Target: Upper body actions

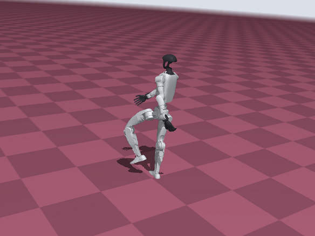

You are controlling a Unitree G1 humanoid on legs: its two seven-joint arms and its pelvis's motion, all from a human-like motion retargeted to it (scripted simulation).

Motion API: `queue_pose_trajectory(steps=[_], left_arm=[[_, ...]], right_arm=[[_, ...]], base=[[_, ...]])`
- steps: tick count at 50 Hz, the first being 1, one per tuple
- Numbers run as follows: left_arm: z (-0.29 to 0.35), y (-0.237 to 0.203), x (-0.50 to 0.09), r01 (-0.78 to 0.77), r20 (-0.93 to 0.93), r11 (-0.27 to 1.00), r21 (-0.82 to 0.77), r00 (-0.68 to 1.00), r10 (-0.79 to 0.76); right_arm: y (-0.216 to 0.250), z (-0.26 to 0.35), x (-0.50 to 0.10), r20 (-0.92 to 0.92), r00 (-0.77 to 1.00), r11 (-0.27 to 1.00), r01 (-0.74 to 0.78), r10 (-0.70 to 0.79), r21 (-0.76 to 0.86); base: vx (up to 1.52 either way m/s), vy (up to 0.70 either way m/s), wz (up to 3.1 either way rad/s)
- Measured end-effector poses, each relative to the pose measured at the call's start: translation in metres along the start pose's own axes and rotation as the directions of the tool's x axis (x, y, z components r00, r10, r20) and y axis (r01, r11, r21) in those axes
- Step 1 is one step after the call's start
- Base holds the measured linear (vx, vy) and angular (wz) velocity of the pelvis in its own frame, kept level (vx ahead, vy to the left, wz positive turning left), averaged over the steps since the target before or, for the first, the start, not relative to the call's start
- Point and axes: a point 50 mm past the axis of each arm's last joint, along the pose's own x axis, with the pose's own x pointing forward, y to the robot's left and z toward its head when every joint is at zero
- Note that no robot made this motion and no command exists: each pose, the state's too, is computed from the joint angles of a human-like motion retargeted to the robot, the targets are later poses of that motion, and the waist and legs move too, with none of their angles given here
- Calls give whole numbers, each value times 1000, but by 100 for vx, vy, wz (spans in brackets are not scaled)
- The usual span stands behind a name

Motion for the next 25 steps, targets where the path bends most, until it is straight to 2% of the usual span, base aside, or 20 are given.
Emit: queue_pose_trajectory(steps=[7, 10, 13, 15, 20, 22, 25], left_arm=[[29, 12, -9, -37, 128, 974, -222, 989, 67], [44, 13, -13, -21, 183, 957, -290, 980, 77], [61, 9, -17, 6, 234, 959, -283, 970, 63], [80, 13, -25, -4, 293, 971, -241, 953, 77], [111, 37, -48, -159, 385, 977, -140, 901, 201], [109, 39, -48, -168, 375, 974, -152, 902, 215], [95, 32, -39, -101, 338, 975, -198, 927, 164]], right_arm=[[36, -132, -43, -431, 899, 995, -96, 82, -10], [49, -191, -84, -631, 766, 990, -137, 121, 24], [57, -241, -132, -788, 598, 987, -140, 146, 76], [58, -258, -153, -844, 516, 988, -124, 146, 95], [58, -266, -163, -854, 509, 993, -91, 109, 72], [57, -262, -157, -843, 529, 993, -111, 101, 49], [54, -252, -144, -810, 577, 987, -160, 108, 18]], base=[[18, 10, 44], [17, 16, 74], [12, 22, 110], [-6, 13, 84], [-6, 5, -54], [-8, 12, -81], [0, 16, -52]])
